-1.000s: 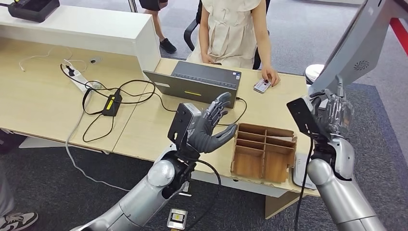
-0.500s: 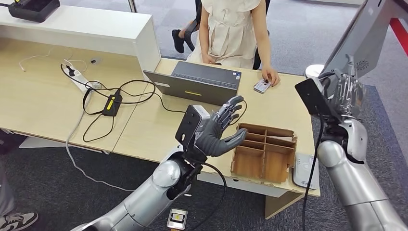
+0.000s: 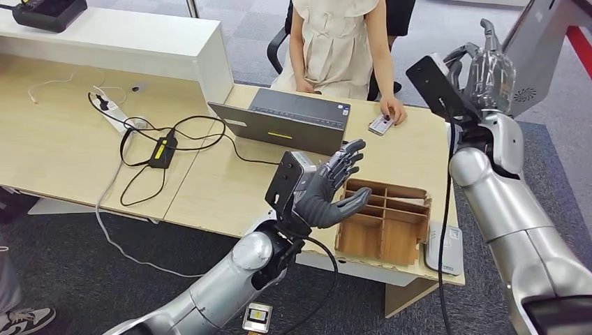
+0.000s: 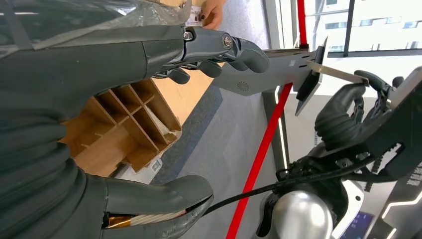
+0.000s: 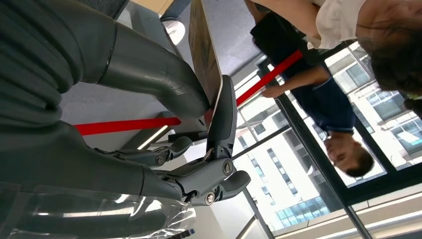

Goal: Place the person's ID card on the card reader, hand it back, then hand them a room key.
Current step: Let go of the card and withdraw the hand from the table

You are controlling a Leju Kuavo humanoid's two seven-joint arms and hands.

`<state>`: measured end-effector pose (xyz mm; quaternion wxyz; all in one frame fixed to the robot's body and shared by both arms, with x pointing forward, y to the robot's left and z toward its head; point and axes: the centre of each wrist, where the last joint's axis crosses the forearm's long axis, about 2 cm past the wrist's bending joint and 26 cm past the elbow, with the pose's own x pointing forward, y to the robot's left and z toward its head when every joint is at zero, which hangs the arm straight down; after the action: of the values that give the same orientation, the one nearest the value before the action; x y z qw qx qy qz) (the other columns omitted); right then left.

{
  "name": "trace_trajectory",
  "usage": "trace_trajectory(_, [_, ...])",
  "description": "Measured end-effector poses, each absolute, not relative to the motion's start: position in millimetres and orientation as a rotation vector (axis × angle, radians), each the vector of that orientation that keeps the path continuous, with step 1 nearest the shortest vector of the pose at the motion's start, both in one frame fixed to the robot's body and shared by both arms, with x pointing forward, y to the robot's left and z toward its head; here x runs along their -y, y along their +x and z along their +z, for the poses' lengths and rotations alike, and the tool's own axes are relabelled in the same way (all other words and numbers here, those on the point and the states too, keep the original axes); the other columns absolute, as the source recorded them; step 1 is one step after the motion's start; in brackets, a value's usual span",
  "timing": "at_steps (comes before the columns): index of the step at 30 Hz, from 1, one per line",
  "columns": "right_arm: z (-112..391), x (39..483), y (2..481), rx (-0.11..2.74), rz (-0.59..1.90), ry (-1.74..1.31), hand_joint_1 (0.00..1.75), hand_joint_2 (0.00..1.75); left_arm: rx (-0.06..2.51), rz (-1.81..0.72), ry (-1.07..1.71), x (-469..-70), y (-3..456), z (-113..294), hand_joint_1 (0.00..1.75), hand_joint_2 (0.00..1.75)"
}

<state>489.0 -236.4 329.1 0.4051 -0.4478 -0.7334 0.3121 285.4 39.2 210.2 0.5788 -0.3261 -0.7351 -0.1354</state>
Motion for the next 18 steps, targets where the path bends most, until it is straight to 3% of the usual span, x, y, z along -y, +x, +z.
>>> trace_trajectory(18, [308,180,486,1.784,0.884,-0.986,1.75,1.75,1.719,-0.291,-0.723,-40,286,206,0.0,1.75])
